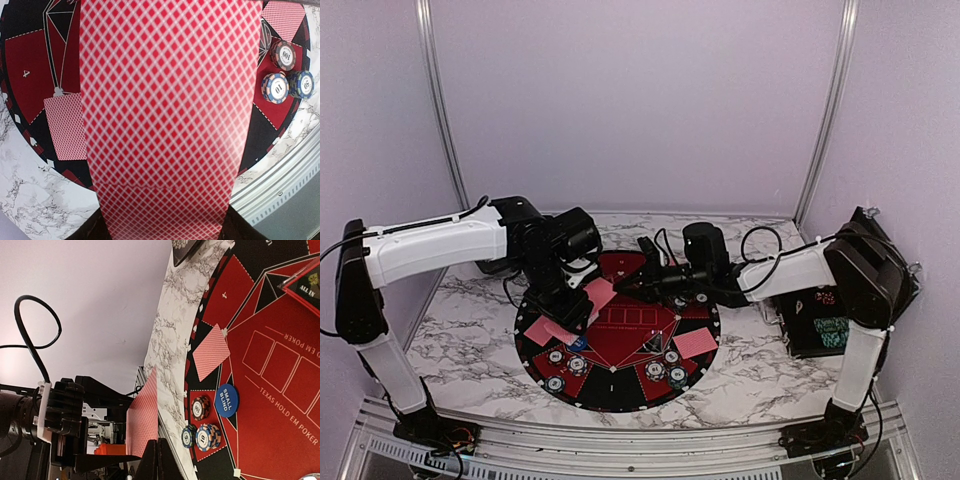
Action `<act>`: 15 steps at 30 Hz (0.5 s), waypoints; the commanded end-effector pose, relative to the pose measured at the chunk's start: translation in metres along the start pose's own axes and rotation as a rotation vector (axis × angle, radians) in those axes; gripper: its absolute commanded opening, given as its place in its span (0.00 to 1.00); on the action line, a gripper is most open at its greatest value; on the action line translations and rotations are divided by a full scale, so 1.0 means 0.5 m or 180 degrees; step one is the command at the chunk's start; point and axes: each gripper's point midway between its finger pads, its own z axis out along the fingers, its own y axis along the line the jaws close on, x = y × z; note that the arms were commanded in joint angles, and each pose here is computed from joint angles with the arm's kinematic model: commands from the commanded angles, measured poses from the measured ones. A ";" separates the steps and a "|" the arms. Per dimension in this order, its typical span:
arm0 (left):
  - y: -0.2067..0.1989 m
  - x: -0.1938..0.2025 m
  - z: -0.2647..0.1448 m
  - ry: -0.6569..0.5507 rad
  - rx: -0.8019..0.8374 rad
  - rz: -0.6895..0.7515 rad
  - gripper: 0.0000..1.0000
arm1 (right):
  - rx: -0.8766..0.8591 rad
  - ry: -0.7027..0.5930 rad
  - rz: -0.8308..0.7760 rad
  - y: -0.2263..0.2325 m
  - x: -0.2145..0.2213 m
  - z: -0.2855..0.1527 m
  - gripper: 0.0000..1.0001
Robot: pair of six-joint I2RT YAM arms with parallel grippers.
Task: Distribute texas hold em gaming equipment
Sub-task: Pick up the poker card from the face-down deck piles.
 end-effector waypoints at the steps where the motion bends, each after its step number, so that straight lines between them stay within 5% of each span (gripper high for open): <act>1: 0.005 0.017 -0.025 -0.0055 -0.0016 -0.0039 0.53 | -0.0135 -0.0167 -0.0153 0.046 -0.032 -0.027 0.00; 15: 0.017 0.048 -0.027 -0.0064 -0.0015 -0.0154 0.53 | -0.0047 -0.0305 -0.0190 0.017 -0.077 -0.036 0.00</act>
